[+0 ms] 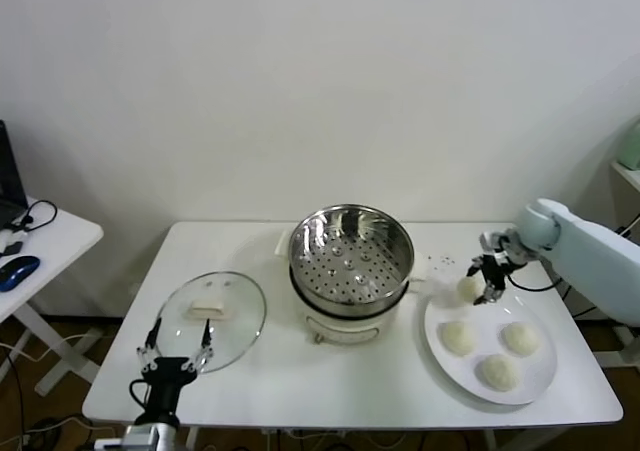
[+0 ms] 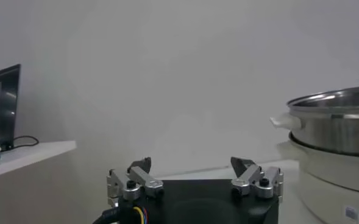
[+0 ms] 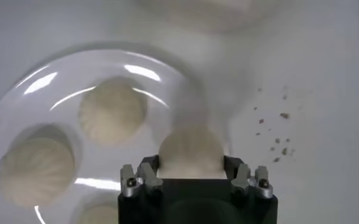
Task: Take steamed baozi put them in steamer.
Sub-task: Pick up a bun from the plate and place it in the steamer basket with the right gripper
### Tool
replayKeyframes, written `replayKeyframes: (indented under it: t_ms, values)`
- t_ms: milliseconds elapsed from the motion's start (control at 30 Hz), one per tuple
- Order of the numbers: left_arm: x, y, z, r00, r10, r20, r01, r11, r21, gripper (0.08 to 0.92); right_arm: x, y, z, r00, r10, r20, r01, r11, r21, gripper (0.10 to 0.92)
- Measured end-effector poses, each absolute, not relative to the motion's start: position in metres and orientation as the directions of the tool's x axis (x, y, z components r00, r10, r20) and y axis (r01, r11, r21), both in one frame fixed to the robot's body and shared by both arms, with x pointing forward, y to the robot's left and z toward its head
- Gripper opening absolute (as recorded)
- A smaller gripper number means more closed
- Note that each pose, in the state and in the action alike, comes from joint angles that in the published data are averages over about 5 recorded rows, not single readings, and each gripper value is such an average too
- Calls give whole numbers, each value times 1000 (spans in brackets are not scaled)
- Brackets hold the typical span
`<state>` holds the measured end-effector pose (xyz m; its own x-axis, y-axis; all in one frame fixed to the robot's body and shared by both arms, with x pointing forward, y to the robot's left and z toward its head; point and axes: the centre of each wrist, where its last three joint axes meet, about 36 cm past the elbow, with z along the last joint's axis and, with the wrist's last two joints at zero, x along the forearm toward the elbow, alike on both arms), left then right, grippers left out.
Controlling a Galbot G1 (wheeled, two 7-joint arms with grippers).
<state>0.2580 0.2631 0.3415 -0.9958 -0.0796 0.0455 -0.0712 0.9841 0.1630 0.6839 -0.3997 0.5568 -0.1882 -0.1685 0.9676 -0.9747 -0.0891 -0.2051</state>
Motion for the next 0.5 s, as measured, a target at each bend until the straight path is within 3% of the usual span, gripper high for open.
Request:
replayKeyframes:
  t_ms: [300, 500]
  values:
    - [258, 262, 341, -996, -79, 48, -70, 984, 165, 823, 710, -326, 670, -281, -158, 947, -877, -358, -320, 691]
    - [257, 261, 339, -996, -76, 53, -67, 984, 163, 823, 709, -255, 714, -328, -137, 935, -745, -571, -345, 689]
